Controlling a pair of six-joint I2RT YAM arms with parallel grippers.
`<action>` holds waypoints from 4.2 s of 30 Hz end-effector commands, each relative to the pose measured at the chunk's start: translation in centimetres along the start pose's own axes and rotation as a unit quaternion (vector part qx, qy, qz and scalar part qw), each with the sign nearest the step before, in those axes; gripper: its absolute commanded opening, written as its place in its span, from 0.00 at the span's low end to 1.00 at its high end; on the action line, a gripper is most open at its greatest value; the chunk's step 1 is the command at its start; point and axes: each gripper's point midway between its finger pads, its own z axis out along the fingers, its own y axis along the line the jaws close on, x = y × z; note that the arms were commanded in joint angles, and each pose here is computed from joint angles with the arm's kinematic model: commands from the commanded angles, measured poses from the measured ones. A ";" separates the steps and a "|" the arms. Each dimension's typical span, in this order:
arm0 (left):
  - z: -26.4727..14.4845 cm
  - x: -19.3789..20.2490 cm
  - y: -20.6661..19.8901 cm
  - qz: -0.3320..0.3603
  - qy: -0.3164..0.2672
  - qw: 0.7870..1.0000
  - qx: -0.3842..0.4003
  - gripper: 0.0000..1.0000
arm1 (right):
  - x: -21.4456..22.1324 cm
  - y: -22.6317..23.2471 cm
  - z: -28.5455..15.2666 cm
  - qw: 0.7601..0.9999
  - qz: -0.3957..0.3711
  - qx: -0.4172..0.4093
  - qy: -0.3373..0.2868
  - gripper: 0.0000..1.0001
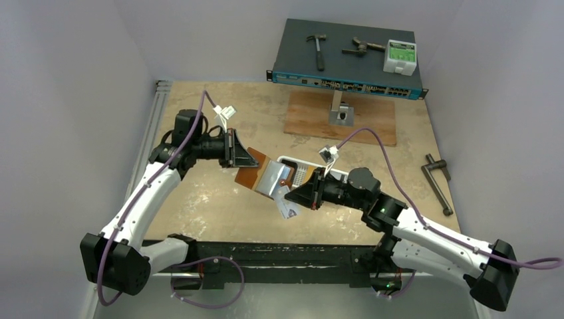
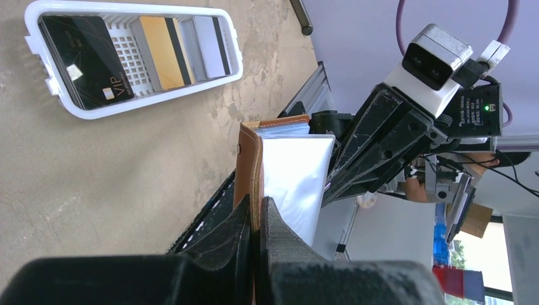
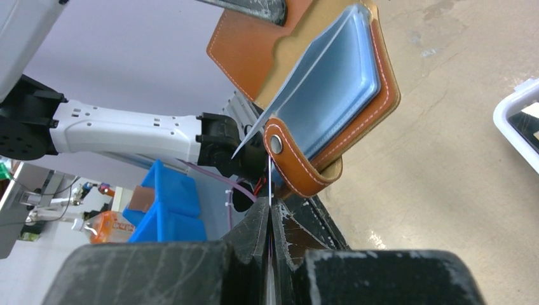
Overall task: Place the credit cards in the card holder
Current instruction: Open the card holder at the center of the board.
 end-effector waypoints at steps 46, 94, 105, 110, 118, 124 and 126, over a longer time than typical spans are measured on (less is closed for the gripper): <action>12.0 10.4 13.7 -0.012 0.186 0.980 -0.075 0.19 | 11.0 -12.7 1.3 0.977 0.093 0.165 0.096 0.00; 10.6 10.0 11.8 0.002 0.185 0.982 -0.046 0.55 | 8.8 -11.2 5.0 0.984 0.091 0.128 0.087 0.00; 10.0 11.4 11.6 0.000 0.207 0.978 -0.025 0.55 | 7.6 -11.3 6.4 0.986 0.084 0.129 0.069 0.00; 9.7 11.9 11.9 0.007 0.223 0.974 -0.028 0.53 | 7.7 -11.8 6.3 0.985 0.081 0.139 0.067 0.00; 9.2 12.3 11.8 0.017 0.239 0.970 -0.028 0.52 | 6.5 -12.2 6.7 0.985 0.065 0.154 0.045 0.00; 8.9 12.4 12.2 0.025 0.249 0.967 -0.038 0.53 | 5.9 -11.9 7.9 0.987 0.061 0.141 0.042 0.00; 8.8 12.3 12.3 0.031 0.252 0.966 -0.043 0.53 | 5.9 -12.0 8.2 0.987 0.061 0.140 0.040 0.00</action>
